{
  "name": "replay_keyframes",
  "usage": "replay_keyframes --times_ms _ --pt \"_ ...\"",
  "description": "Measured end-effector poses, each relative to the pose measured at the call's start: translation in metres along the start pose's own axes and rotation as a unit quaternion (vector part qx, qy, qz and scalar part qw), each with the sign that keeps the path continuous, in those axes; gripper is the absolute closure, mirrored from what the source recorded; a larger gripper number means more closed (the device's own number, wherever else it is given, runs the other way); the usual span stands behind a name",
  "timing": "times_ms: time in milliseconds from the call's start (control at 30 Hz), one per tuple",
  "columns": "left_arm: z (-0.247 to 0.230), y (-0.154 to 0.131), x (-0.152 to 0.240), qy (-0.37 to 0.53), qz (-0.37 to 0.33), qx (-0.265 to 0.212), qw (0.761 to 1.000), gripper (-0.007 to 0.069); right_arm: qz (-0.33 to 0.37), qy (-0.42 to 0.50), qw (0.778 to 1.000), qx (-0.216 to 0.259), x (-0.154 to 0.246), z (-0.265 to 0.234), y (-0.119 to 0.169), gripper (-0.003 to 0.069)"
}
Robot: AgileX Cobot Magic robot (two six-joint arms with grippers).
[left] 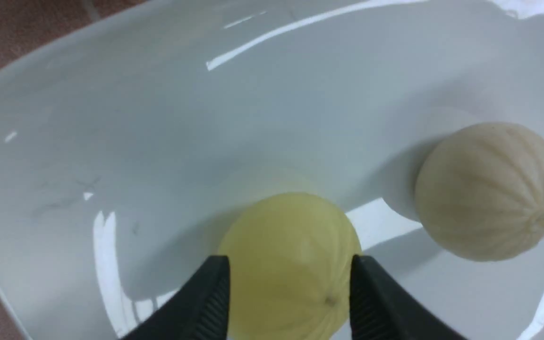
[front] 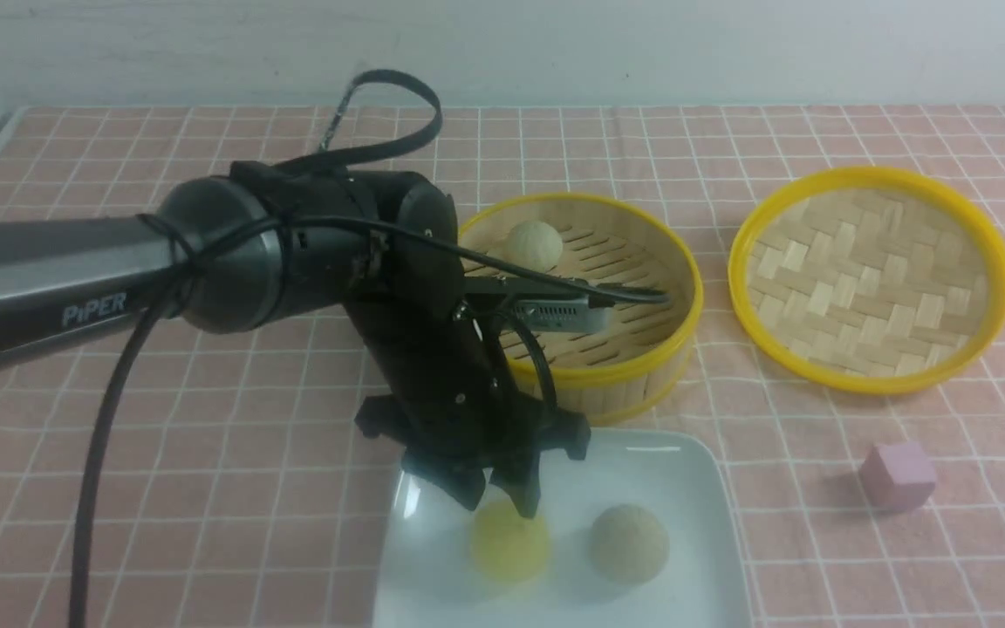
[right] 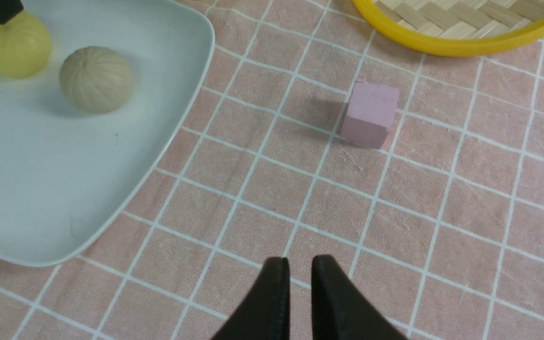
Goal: Put the steamed buns into the plate on the pink tablecloth.
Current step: 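Carry the bun from the bamboo steamer to the plate with the left gripper, then reach into the bamboo steamer and grasp a bun with the left gripper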
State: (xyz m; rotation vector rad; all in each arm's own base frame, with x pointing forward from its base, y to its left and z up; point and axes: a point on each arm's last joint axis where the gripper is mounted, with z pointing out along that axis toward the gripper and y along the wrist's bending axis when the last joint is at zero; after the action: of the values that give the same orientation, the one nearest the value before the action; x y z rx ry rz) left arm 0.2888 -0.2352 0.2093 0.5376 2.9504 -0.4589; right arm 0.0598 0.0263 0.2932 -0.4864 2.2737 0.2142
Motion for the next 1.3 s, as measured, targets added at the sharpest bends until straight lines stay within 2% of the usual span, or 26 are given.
replay_keyframes --times_ms 67,133,200,267,300,333,367,433,533,600,733,767,800,833,900,933,1033,1067,1133,1167,1200,1233,1267,1300 --pt "-0.010 -0.005 -0.007 -0.007 0.006 0.003 1.000 0.0204 -0.001 -0.001 1.000 0.001 0.000 0.000 0.000 0.0589" --pt "-0.022 -0.010 -0.017 -0.029 0.004 0.003 1.000 0.0218 -0.002 -0.001 1.000 0.002 0.000 0.000 0.000 0.0587" --pt "-0.037 -0.015 -0.029 -0.056 -0.008 -0.002 0.998 0.0281 -0.002 -0.001 1.000 0.003 0.000 0.000 0.000 0.0584" --pt "-0.052 -0.016 -0.045 -0.082 -0.010 -0.024 0.996 0.0407 -0.002 -0.001 1.000 0.003 0.000 0.000 -0.001 0.0580" --pt "-0.052 -0.015 -0.046 -0.081 -0.009 -0.032 0.996 0.0435 -0.002 -0.001 1.000 0.003 0.000 0.000 -0.001 0.0579" --pt "-0.060 -0.013 -0.057 -0.093 -0.009 -0.047 0.995 0.0530 -0.002 -0.001 1.000 0.003 0.000 0.000 -0.001 0.0578" --pt "-0.069 -0.010 -0.071 -0.109 -0.016 -0.056 0.992 0.0572 -0.002 -0.001 1.000 0.003 0.000 0.000 -0.001 0.0578" --pt "-0.080 -0.005 -0.090 -0.136 -0.029 -0.055 0.989 0.0609 -0.002 -0.001 1.000 0.003 0.000 0.000 -0.001 0.0575" --pt "-0.081 0.003 -0.115 -0.163 -0.043 -0.052 0.984 0.0617 -0.002 -0.001 1.000 0.004 0.000 0.000 -0.001 0.0571" --pt "-0.079 0.009 -0.132 -0.183 -0.048 -0.050 0.981 0.0601 -0.002 -0.002 1.000 0.004 0.000 0.000 -0.001 0.0568" --pt "-0.060 0.013 -0.157 -0.202 -0.051 -0.052 0.977 0.0498 -0.002 -0.002 1.000 0.004 0.000 0.000 -0.001 0.0561" --pt "-0.044 0.017 -0.165 -0.201 -0.053 -0.060 0.976 0.0424 -0.002 -0.002 1.000 0.004 0.000 0.000 -0.001 0.0559" --pt "-0.037 0.018 -0.168 -0.204 -0.053 -0.063 0.975 0.0396 -0.002 -0.002 1.000 0.004 0.000 0.000 -0.001 0.0558" --pt "-0.026 0.021 -0.173 -0.212 -0.055 -0.067 0.973 0.0333 -0.002 -0.002 1.000 0.004 0.000 0.000 -0.001 0.0557" --pt "-0.017 0.025 -0.178 -0.224 -0.052 -0.075 0.970 0.0292 -0.002 -0.002 1.000 0.004 0.000 0.000 -0.001 0.0557" --pt "-0.005 0.029 -0.184 -0.242 -0.049 -0.081 0.966 0.0234 -0.002 -0.002 1.000 0.004 0.000 0.000 -0.001 0.0554" --pt "0.008 0.033 -0.191 -0.267 -0.049 -0.081 0.959 0.0214 -0.002 -0.002 1.000 0.004 0.000 0.000 -0.001 0.0550" --pt "0.013 0.034 -0.193 -0.271 -0.050 -0.081 0.958 0.0238 -0.002 -0.002 1.000 0.004 0.000 0.000 -0.001 0.0547" --pt "0.022 0.036 -0.194 -0.268 -0.054 -0.083 0.958 0.0347 -0.003 -0.008 1.000 0.003 -0.001 0.000 -0.001 0.0545" --pt "0.023 0.037 -0.194 -0.266 -0.053 -0.085 0.959 0.0361 -0.004 -0.009 1.000 0.004 -0.002 0.000 -0.001 0.0545" --pt "0.026 0.038 -0.192 -0.257 -0.056 -0.088 0.961 0.0498 -0.006 -0.020 1.000 0.003 -0.004 0.000 -0.001 0.0544" --pt "0.027 0.038 -0.192 -0.255 -0.056 -0.088 0.961 0.0510 -0.006 -0.022 1.000 0.003 -0.004 0.000 -0.001 0.0544" --pt "0.026 0.038 -0.190 -0.246 -0.058 -0.091 0.963 0.0569 -0.008 -0.032 0.999 0.002 -0.006 0.000 0.000 0.0544" --pt "0.021 0.037 -0.189 -0.239 -0.058 -0.092 0.965 0.0590 -0.009 -0.039 0.999 0.000 -0.007 0.000 0.000 0.0543"
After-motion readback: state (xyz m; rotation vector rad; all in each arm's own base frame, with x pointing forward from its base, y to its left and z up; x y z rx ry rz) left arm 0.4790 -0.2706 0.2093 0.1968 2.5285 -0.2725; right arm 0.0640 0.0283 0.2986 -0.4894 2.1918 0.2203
